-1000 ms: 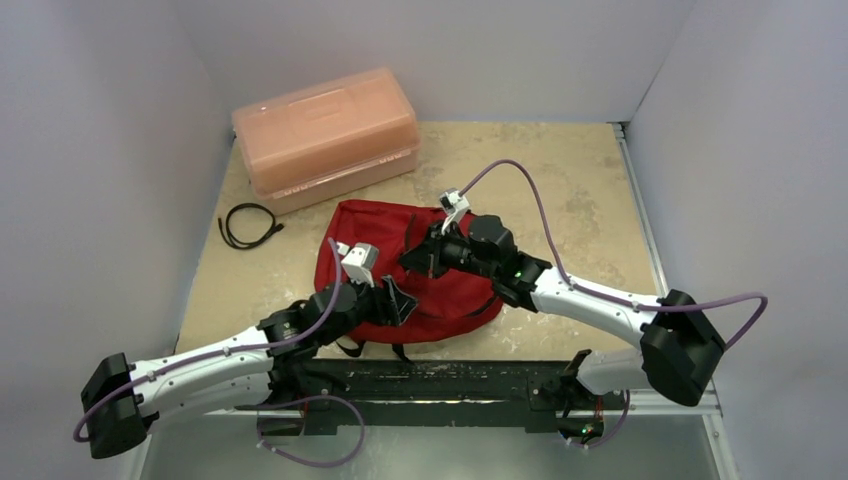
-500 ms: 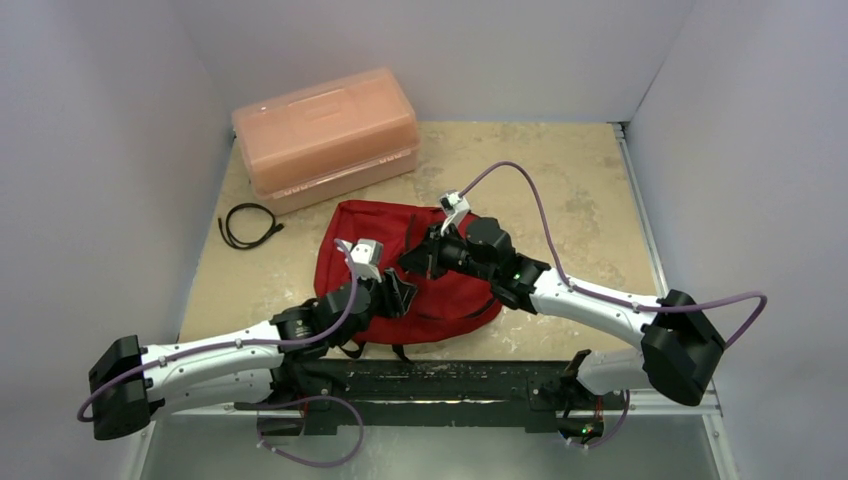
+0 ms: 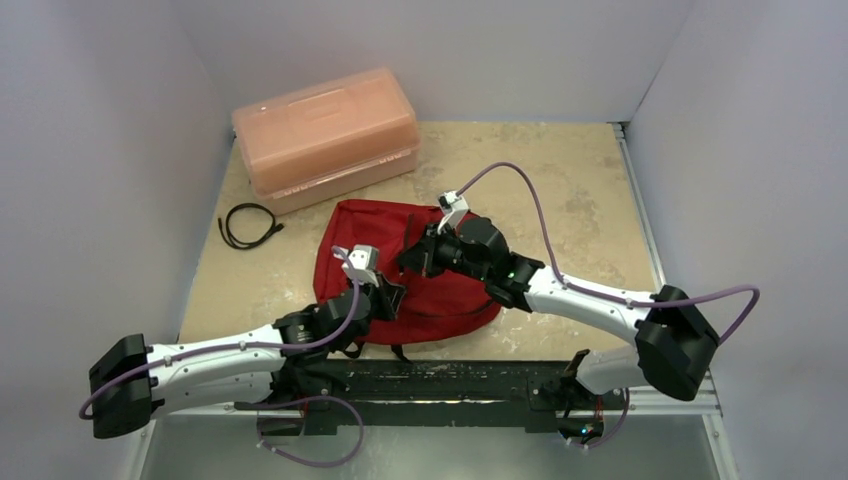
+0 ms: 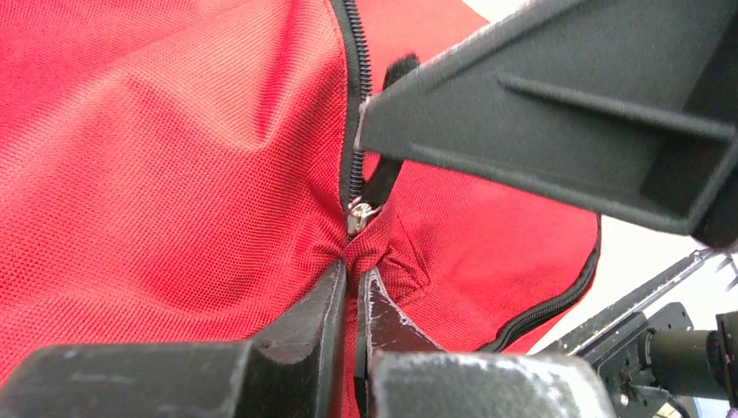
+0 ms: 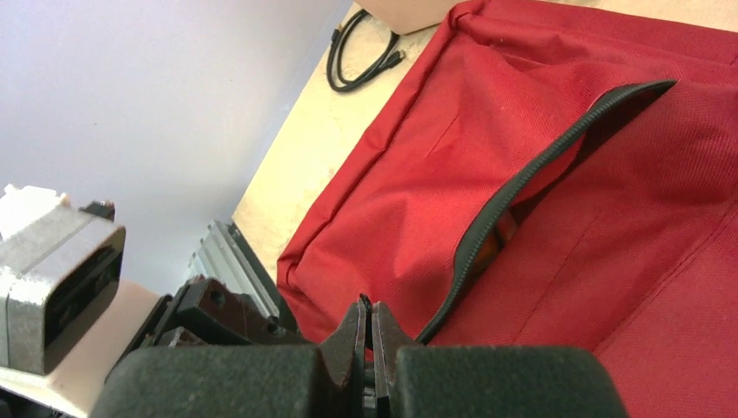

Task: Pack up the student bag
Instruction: Zip the student bag at the center of the board, then reset both arms

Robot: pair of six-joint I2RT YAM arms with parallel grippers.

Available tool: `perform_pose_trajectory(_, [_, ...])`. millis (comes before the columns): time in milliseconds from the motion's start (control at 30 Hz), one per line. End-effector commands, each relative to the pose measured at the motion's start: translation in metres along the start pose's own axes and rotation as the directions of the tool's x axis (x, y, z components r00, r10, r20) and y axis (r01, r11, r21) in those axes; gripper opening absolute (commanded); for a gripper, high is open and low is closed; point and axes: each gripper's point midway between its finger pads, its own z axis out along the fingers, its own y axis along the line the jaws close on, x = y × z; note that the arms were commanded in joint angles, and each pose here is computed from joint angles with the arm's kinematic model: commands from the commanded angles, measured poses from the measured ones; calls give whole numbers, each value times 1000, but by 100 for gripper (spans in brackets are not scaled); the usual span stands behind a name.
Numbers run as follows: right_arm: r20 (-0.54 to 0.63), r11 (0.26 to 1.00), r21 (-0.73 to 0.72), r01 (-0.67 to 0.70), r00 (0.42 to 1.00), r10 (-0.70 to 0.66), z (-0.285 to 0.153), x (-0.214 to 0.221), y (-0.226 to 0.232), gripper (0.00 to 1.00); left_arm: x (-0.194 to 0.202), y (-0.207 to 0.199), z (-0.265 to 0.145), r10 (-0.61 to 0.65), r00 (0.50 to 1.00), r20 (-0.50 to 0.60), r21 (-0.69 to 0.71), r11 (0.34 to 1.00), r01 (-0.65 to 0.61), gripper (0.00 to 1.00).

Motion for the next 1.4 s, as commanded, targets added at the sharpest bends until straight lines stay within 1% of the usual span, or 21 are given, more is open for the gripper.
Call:
perform_pose_trajectory(0, [210, 997, -72, 16, 978, 0, 8, -79, 37, 0, 45, 40, -12, 68, 992, -105, -55, 996, -74, 0])
perform_pose_trajectory(100, [270, 1000, -17, -2, 963, 6, 12, -109, 16, 0, 68, 52, -23, 96, 981, -168, -46, 993, -105, 0])
perform_pose_trajectory(233, [340, 999, 32, 9, 940, -19, 18, -144, -9, 0, 91, 51, -34, 147, 963, -225, -6, 988, -152, 0])
perform_pose_trajectory(333, [361, 998, 54, 20, 932, -38, 26, -164, -27, 0, 105, 49, -42, 180, 948, -261, 5, 983, -186, 0])
perform_pose_trajectory(467, [337, 994, 99, 54, 938, -85, 50, -172, -62, 0, 110, 45, -48, 188, 946, -263, 11, 981, -192, 0])
perform_pose_trajectory(567, [297, 985, 151, 79, 947, -121, 72, -173, -96, 0, 111, 46, -50, 192, 947, -257, 6, 980, -197, 0])
perform_pose_trajectory(700, [277, 976, 192, 97, 949, -149, 86, -182, -128, 0, 113, 48, -50, 177, 951, -253, 2, 983, -182, 0])
perform_pose_trajectory(767, [238, 971, 201, 130, 955, -177, 89, -183, -129, 0, 109, 45, -50, 165, 955, -245, 2, 985, -170, 0])
perform_pose_trajectory(833, [171, 963, 228, 146, 967, -187, 86, -177, -131, 0, 98, 38, -52, 155, 960, -234, 0, 987, -159, 0])
perform_pose_trajectory(867, [120, 957, 245, 154, 975, -188, 82, -171, -132, 1, 90, 33, -53, 149, 963, -224, -3, 988, -153, 11])
perform_pose_trajectory(900, [82, 950, 269, 161, 979, -189, 76, -165, -134, 11, 79, 28, -55, 142, 967, -211, -5, 989, -146, 25])
perform_pose_trajectory(933, [59, 941, 297, 165, 980, -191, 68, -160, -136, 29, 68, 23, -57, 134, 972, -192, -9, 990, -138, 39])
perform_pose_trajectory(967, [42, 931, 324, 168, 981, -191, 57, -155, -138, 40, 53, 16, -59, 117, 979, -167, -8, 993, -120, 48])
perform_pose_trajectory(1033, [-4, 908, 368, 199, 977, -212, 35, -146, -140, 52, 27, 3, -64, 115, 986, -124, 14, 993, -114, 59])
perform_pose_trajectory(1100, [-18, 886, 403, 228, 970, -241, 8, -146, -133, 59, 0, -12, -69, 108, 990, -90, 52, 993, -103, 64])
perform_pose_trajectory(1167, [-14, 865, 438, 246, 964, -267, -20, -148, -126, 62, -26, -23, -72, 110, 992, -60, 95, 990, -104, 65])
perform_pose_trajectory(1233, [11, 853, 456, 252, 957, -289, -48, -152, -114, 69, -51, -34, -75, 103, 994, -36, 135, 986, -97, 67])
perform_pose_trajectory(1300, [70, 841, 481, 246, 946, -316, -80, -161, -99, 81, -78, -39, -80, 99, 995, -6, 149, 984, -97, 69])
perform_pose_trajectory(1367, [146, 838, 502, 216, 933, -328, -111, -172, -83, 98, -105, -41, -87, 132, 990, 41, 146, 980, -137, 70])
